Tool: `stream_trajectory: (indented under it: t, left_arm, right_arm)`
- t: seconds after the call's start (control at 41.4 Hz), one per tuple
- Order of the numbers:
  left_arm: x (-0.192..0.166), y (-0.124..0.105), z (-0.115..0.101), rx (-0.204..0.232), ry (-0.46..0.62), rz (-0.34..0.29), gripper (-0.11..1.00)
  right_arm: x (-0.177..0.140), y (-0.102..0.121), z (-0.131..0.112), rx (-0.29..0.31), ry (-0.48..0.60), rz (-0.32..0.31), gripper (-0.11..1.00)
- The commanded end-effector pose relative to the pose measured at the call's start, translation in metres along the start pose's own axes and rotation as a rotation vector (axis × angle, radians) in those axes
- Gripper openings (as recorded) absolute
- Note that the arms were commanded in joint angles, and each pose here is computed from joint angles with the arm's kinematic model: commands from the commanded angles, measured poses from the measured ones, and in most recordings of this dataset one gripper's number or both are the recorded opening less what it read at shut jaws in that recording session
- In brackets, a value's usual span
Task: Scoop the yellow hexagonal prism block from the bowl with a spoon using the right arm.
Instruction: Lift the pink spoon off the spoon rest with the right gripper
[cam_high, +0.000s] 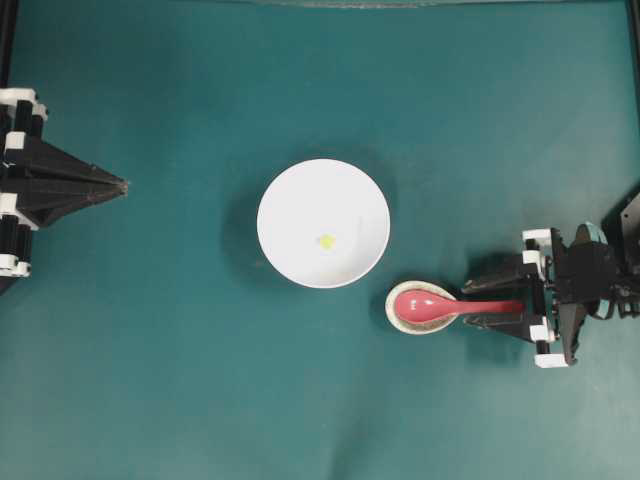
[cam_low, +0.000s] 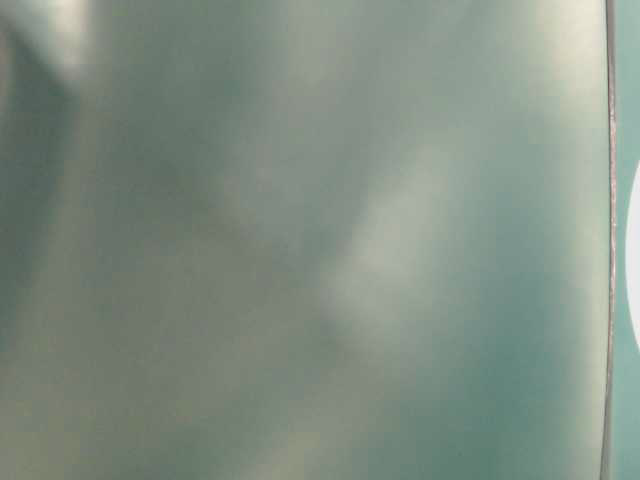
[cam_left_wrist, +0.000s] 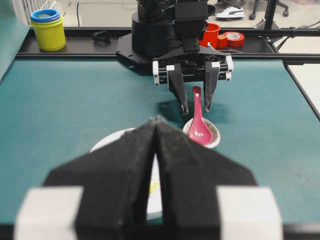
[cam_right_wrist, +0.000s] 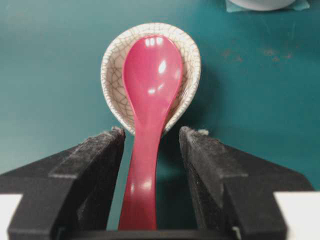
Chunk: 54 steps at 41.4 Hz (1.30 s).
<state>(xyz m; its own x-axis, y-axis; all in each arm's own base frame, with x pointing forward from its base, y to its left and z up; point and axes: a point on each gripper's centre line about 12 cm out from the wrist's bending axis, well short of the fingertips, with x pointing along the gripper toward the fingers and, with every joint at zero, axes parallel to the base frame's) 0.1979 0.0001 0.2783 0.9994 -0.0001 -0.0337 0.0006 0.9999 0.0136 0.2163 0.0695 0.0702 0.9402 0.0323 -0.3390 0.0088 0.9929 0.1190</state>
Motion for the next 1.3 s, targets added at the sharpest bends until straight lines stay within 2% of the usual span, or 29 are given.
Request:
stream_trajectory:
  t: [0.0,0.29,0.604,1.281]
  left_arm:
    - [0.002,0.0,0.0054,0.005,-0.012,0.0,0.01]
    - [0.002,-0.0001,0.0052,0.009,-0.011,-0.001,0.01]
    - [0.002,-0.0001,0.005,0.009,-0.009,-0.001,0.01]
    - [0.002,-0.0003,0.005,0.009,-0.009,-0.002,0.01]
  right_arm:
    - [0.0006,0.0022,0.0024,0.002,-0.01,0.007,0.55]
    - [0.0002,0.0034,0.0018,-0.011,-0.004,0.012,0.55]
    - [0.001,0.0038,0.0004,-0.059,0.01,0.011,0.55]
    - [-0.002,0.0043,0.007,-0.07,-0.015,0.019,0.55]
